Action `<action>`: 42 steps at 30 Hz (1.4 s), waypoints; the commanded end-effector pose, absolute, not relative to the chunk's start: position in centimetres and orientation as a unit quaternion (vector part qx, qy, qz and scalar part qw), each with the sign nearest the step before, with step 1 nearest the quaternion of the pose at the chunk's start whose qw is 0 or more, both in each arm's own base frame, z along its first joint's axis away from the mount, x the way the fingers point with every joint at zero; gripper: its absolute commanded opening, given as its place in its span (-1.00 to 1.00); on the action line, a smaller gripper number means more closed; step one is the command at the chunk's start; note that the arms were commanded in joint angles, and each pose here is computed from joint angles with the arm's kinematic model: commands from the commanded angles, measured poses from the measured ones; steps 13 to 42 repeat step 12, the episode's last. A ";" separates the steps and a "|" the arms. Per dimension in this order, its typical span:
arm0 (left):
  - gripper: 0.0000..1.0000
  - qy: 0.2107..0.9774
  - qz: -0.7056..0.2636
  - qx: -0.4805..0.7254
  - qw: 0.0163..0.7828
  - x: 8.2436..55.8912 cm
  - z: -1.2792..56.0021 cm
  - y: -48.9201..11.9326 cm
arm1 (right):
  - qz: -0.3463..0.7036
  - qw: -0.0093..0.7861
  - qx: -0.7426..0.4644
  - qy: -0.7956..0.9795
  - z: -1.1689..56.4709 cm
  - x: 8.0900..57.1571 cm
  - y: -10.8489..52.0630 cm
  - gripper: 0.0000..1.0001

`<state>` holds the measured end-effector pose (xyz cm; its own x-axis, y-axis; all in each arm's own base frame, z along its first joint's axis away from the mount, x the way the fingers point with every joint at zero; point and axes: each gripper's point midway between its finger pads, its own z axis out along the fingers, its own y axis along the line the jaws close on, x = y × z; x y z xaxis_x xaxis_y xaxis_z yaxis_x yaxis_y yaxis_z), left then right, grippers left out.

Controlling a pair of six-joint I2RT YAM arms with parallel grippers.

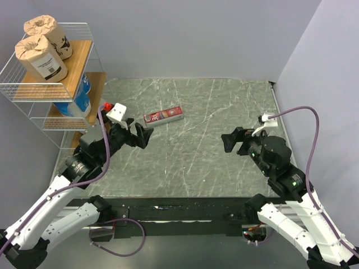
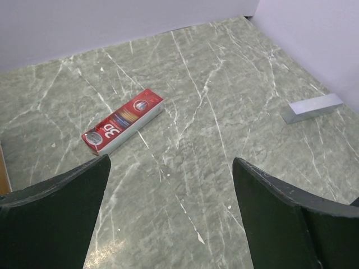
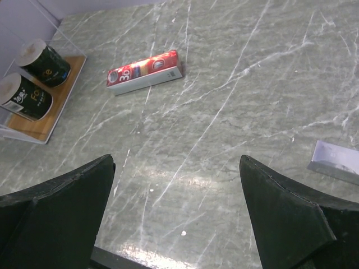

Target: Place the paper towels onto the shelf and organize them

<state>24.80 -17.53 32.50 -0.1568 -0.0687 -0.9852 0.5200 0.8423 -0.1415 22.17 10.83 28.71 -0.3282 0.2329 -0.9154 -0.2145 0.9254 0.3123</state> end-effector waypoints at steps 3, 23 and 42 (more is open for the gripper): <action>0.93 0.702 -0.249 0.166 0.646 24.7 34.3 -18.1 | 0.202 0.610 0.021 0.766 31.6 22.7 10.6 0.99; 0.93 0.699 -0.253 0.171 0.646 24.6 34.3 -18.2 | 0.201 0.612 0.022 0.765 31.7 22.7 10.5 0.99; 0.93 0.699 -0.253 0.171 0.646 24.6 34.3 -18.2 | 0.201 0.612 0.022 0.765 31.7 22.7 10.5 0.99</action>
